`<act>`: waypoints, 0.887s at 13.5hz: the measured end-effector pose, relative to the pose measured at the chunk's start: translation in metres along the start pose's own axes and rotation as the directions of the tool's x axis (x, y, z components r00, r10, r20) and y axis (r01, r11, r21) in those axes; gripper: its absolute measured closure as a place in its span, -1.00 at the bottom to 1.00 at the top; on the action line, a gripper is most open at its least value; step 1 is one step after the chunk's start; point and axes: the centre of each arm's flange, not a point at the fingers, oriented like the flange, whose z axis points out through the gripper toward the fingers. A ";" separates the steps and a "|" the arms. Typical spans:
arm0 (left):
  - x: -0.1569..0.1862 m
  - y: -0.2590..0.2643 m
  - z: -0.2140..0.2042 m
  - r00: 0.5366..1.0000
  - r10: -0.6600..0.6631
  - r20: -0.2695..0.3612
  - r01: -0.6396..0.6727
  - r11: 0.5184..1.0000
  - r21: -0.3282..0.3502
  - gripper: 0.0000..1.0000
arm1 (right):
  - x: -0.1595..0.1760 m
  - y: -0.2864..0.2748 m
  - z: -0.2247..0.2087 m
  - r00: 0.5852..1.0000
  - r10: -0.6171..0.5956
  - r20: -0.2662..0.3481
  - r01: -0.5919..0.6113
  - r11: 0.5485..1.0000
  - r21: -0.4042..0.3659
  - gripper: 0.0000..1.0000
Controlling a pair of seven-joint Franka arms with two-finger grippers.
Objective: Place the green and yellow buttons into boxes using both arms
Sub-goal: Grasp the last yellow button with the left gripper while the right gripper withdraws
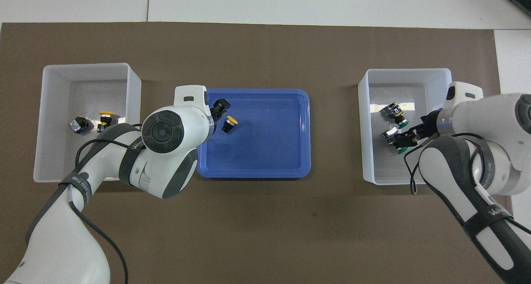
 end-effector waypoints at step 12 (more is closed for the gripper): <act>-0.011 0.000 0.043 0.995 -0.098 0.001 0.098 0.993 -0.059 -0.74 | 0.057 -0.048 -0.140 0.882 0.466 0.070 -0.462 0.885 -0.057 -1.00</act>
